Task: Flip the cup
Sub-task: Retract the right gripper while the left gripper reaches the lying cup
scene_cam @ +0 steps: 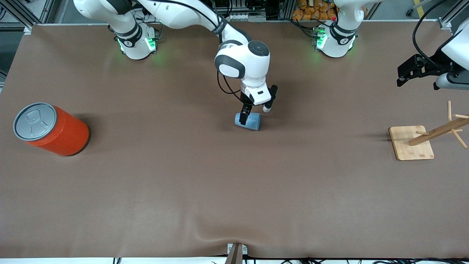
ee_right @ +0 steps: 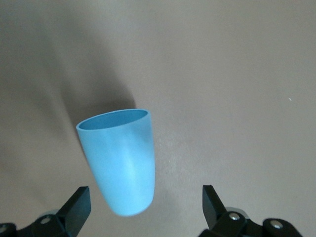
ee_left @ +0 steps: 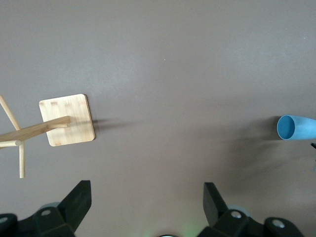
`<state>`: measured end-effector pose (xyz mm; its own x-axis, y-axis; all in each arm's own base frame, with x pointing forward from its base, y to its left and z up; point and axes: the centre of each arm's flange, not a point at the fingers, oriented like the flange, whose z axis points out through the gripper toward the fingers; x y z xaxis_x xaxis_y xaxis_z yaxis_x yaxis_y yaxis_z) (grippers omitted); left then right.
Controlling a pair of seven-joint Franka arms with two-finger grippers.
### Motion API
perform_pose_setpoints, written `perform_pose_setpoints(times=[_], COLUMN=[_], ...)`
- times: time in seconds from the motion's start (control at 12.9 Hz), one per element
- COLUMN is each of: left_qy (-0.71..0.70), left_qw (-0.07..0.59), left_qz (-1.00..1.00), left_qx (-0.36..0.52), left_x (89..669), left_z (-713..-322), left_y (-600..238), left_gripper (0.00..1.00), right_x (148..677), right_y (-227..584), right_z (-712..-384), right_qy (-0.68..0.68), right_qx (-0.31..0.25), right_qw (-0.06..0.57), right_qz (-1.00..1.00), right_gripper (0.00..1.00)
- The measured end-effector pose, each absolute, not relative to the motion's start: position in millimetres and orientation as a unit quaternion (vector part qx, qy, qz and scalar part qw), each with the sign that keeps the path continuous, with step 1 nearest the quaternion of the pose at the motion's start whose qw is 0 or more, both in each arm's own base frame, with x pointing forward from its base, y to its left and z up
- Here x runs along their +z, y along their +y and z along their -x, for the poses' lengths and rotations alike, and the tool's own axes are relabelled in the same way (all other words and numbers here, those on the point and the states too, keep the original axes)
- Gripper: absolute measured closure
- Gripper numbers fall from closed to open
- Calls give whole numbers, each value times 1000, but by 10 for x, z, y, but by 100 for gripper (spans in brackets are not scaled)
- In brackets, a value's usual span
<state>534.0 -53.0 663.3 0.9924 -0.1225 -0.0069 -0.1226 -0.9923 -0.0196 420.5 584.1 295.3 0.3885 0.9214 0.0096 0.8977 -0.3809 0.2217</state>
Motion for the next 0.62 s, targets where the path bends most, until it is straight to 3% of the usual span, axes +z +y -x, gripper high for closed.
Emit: perform_pose_setpoints(times=[0.23, 0.62], left_qy=[62, 62], left_qw=[-13, -125], left_qz=[998, 990], left_qx=[16, 38], left_x=[6582, 6141], left_z=[-5321, -5462], left_y=[-567, -787], left_gripper=[0, 0], right_x=[3564, 4541], right_y=[5577, 4043], right_z=[-4536, -5746], right_qy=[495, 346], right_qx=[45, -22], right_qw=[90, 135], right_qz=[-863, -928], right_gripper=[0, 0])
